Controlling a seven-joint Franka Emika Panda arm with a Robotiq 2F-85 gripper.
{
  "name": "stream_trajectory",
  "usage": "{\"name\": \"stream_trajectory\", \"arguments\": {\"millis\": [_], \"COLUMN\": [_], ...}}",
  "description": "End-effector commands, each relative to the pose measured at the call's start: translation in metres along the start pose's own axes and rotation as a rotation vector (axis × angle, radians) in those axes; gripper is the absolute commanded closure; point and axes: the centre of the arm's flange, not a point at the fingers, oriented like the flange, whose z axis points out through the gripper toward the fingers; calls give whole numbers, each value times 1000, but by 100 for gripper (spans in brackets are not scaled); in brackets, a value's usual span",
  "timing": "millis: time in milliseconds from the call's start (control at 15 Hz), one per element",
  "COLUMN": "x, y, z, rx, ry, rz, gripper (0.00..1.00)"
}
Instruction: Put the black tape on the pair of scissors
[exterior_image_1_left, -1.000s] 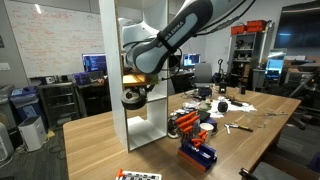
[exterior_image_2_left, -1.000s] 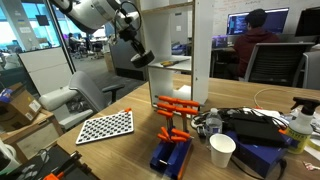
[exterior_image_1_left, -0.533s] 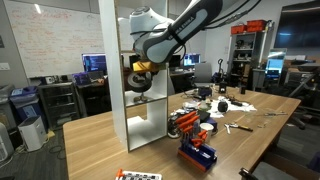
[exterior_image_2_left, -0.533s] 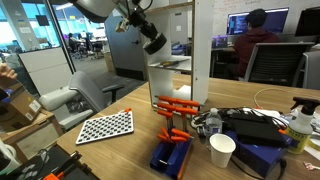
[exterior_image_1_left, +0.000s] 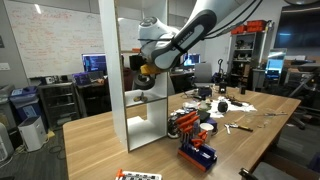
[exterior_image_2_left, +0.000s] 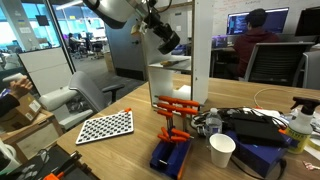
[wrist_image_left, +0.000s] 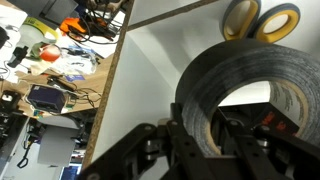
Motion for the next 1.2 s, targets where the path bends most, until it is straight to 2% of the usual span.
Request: {"name": "stream_trajectory", "arguments": {"millis": [0, 67, 133, 200, 267, 533, 600, 800, 1133], "x": [10, 8, 7, 6, 7, 19, 22, 25, 6], "y": [-19, -22, -26, -28, -31, -34, -34, -31, -8], "z": [34, 42, 48, 53, 55, 52, 50, 45, 26], "rx": [15, 12, 10, 9, 9, 15, 18, 13, -40], "ry": [14, 1, -15, -21, -22, -2, 3, -1, -131], "rz": [1, -1, -4, -2, -1, 8, 11, 23, 84], "gripper": [92, 92, 44, 42, 36, 5, 1, 0, 1]}}
